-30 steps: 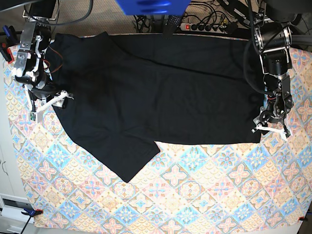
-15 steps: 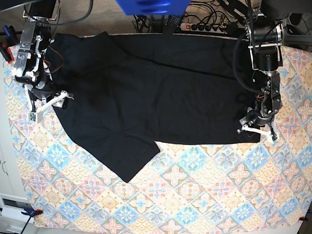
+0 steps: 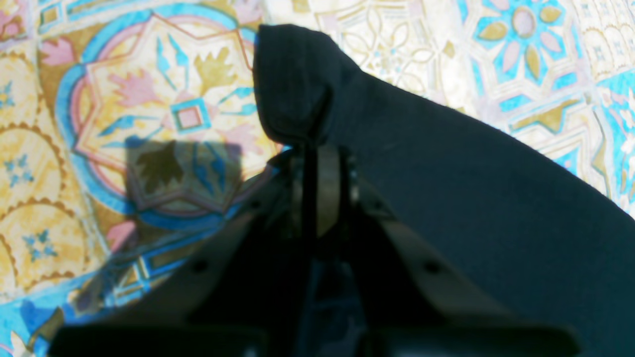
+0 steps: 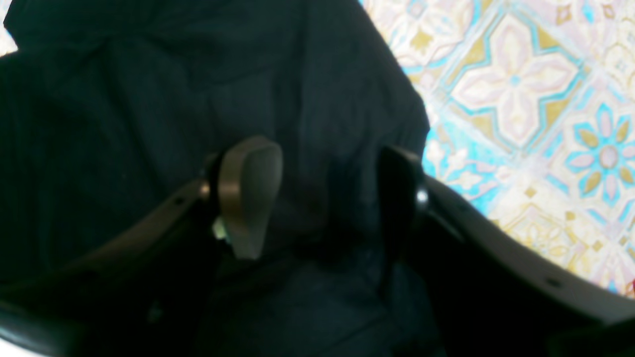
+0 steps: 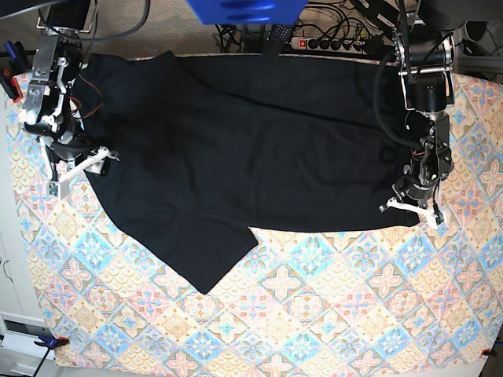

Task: Fold the T-shirt properly
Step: 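Fold the grasped side with both grippers over toward the held edge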

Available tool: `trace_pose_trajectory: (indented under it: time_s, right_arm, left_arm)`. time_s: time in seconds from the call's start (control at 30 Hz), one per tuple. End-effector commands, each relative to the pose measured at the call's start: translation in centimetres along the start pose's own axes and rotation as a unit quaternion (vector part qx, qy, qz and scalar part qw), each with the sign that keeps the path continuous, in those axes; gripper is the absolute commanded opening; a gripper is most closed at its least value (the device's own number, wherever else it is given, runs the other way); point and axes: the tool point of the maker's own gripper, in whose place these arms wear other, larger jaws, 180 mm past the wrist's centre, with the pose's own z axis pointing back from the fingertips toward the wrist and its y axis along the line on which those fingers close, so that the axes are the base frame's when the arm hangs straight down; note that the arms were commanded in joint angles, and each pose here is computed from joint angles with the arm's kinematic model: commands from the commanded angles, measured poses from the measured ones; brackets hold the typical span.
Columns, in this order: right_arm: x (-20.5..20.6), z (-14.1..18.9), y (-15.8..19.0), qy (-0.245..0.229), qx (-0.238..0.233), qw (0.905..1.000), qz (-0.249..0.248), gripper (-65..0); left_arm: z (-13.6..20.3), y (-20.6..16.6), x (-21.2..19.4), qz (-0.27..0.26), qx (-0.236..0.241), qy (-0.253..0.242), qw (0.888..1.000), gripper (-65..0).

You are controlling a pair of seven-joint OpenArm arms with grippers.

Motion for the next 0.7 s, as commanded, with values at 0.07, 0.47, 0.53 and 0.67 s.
trace_pose_trajectory:
  time_s: [0.07,0.47,0.53,0.67]
  right_arm:
    - [0.7,-0.5,1.1,-0.008,0.013,0.9997,0.017,-31.7]
    - [4.7,-6.9,4.1,0.010,0.037,0.9961,0.080,-15.7]
    - [5.4,-8.0,3.8,0.011,0.031,0.9956,0.088,-15.7]
    - [6.5,-10.1,2.8,0.014,0.011,0.9925,0.121,-15.8]
  left_arm:
    - [0.6,-0.6,0.8,-0.007,-0.014,-0.004,1.000,-65.0]
    - [4.7,0.0,1.2,-0.031,-0.027,-0.056,0.998,-65.0]
    - [5.5,0.0,0.9,-0.039,-0.030,-0.061,0.997,-65.0]
    - [6.9,-0.3,0.6,-0.054,-0.037,-0.071,0.995,-65.0]
